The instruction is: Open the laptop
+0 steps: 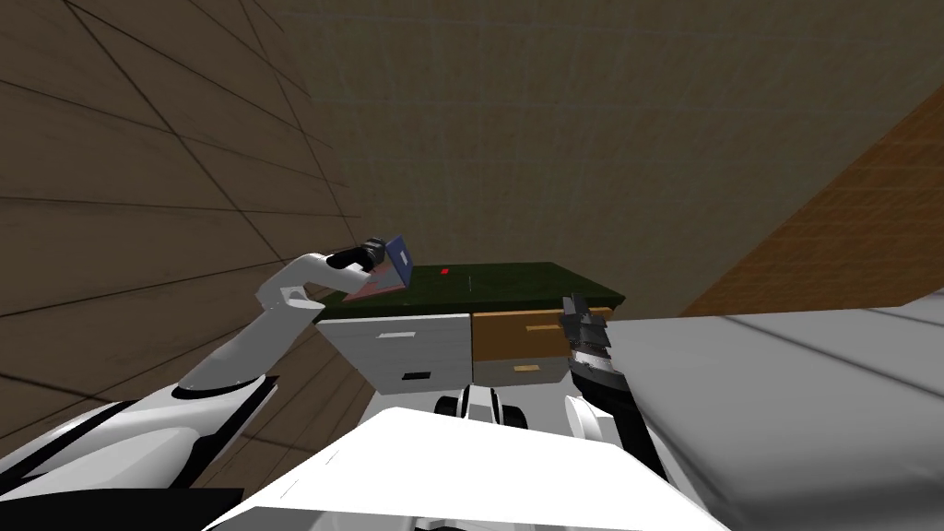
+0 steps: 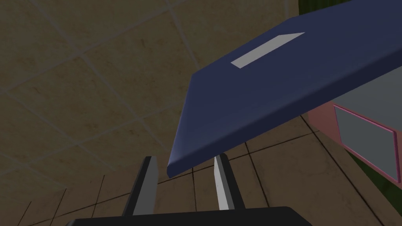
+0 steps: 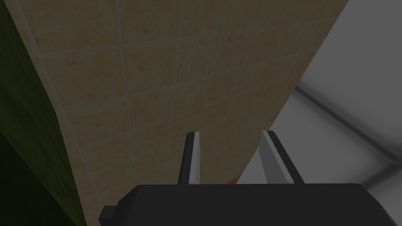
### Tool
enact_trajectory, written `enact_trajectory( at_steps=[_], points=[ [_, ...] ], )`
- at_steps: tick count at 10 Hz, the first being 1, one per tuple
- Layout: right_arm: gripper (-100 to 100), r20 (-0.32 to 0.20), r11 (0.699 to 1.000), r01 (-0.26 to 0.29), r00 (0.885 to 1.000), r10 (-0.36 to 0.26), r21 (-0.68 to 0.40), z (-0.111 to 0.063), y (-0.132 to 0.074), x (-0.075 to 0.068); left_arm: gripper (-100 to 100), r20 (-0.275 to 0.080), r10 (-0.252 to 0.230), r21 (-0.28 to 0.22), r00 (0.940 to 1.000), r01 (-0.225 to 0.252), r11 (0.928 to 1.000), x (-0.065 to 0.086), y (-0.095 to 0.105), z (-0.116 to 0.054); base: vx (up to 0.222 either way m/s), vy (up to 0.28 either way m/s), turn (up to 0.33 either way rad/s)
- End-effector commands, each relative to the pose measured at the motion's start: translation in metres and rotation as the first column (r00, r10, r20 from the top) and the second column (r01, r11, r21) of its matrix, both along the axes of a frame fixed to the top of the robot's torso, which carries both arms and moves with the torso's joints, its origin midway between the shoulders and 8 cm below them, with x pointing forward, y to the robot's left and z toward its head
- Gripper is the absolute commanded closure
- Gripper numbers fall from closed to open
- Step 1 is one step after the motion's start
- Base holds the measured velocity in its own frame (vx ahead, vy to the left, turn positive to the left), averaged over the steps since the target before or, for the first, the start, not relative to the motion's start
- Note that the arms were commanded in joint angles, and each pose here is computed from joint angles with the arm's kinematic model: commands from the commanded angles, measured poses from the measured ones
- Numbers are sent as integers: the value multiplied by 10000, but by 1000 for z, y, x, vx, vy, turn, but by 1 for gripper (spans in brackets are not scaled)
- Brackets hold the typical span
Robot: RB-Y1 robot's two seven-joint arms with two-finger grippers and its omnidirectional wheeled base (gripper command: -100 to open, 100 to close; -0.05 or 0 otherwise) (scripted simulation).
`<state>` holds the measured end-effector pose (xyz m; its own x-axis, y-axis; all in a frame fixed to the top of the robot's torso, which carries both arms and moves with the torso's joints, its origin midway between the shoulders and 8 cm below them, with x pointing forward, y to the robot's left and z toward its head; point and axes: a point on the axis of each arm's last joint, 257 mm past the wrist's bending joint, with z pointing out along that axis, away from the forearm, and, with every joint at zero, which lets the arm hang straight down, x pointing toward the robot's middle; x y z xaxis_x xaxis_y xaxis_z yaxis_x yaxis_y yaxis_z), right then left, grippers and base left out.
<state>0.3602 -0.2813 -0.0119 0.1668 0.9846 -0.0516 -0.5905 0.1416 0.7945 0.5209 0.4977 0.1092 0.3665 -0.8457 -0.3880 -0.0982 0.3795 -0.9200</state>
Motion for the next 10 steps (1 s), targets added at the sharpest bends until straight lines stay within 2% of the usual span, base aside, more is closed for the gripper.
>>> enact_trajectory(
  at_steps=[1, 2, 3, 4, 5, 6, 7, 8, 9, 10],
  points=[
    [0, 0, 10000, 0, 10000, 0, 0, 0, 0, 0, 100, 233, 118, -511, 9997, -106, 9986, 7, 22, -2, -63, 9, -94],
    [0, 0, 10000, 0, 10000, 0, 0, 0, 0, 0, 100, 82, 308, -618, 9995, -302, 9976, 8, 32, -9, -51, 5, -64],
    [0, -1, 10000, 1, 10000, -1, -1, 0, 0, 0, 100, 348, 308, -891, 9989, -276, 9956, 10, 41, -6, -60, -3, -86],
    [0, 0, 10000, 0, 10000, 0, 0, 0, 0, 0, 100, 241, 439, -966, 9987, -413, 9945, 10, 48, -11, -53, -1, -48],
    [0, -1, 10000, 1, 10000, -1, -1, 0, 0, 0, 100, 511, 447, -1241, 9977, -380, 9915, 12, 57, -8, -62, -1, -79],
    [0, -1, 10000, 0, 10000, 0, -1, 0, 0, 0, 100, 401, 577, -1318, 9975, -519, 9899, 12, 64, -14, -54, 1, -62],
    [0, -1, 10000, 1, 10000, -1, -1, 0, 0, 0, 100, 687, 579, -1586, 9960, -464, 9862, 13, 72, -11, -65, -6, -92],
    [0, -1, 10000, 0, 10000, 0, -1, 0, 0, 0, 100, 561, 722, -1674, 9958, -619, 9839, 13, 79, -18, -57, -3, -59],
    [0, -1, 10000, 1, 10000, -1, -1, 0, 0, 0, 100, 813, 775, -1968, 9937, -602, 9786, 14, 90, -17, -57, -7, -90],
    [0, -1, 10000, 1, 10000, -1, -1, 0, 0, 0, 100, 722, 876, -2031, 9935, -713, 9766, 14, 95, -22, -50, 1, -43]
  ],
)
